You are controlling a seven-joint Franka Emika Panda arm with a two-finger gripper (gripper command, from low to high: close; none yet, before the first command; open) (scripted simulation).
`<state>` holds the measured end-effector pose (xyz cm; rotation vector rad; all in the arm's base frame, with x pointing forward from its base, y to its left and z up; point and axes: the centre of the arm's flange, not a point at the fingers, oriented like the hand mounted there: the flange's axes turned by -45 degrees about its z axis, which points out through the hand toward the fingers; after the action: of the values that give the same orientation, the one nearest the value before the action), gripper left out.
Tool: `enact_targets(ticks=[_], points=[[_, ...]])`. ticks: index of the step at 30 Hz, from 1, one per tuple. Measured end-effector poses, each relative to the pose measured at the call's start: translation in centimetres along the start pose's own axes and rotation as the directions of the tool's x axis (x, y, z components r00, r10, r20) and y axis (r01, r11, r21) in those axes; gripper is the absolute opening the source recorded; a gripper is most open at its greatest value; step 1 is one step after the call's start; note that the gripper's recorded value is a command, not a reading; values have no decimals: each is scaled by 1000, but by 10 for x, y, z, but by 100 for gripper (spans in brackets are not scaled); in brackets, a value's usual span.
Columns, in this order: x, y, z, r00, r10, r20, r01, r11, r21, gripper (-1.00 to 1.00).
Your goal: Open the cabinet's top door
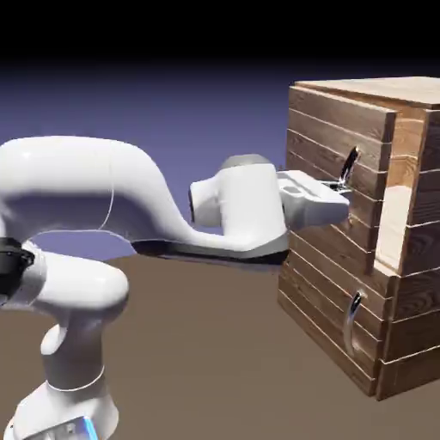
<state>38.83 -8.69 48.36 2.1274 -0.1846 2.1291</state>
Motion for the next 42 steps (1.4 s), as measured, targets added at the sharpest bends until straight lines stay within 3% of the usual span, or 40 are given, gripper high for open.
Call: enact_targets(ticks=[23, 42], points=[[0, -76, -115, 1000, 1, 0, -1, 934, -359, -100], [1, -176, -190, 1000, 2, 0, -1, 765, -644, -100]])
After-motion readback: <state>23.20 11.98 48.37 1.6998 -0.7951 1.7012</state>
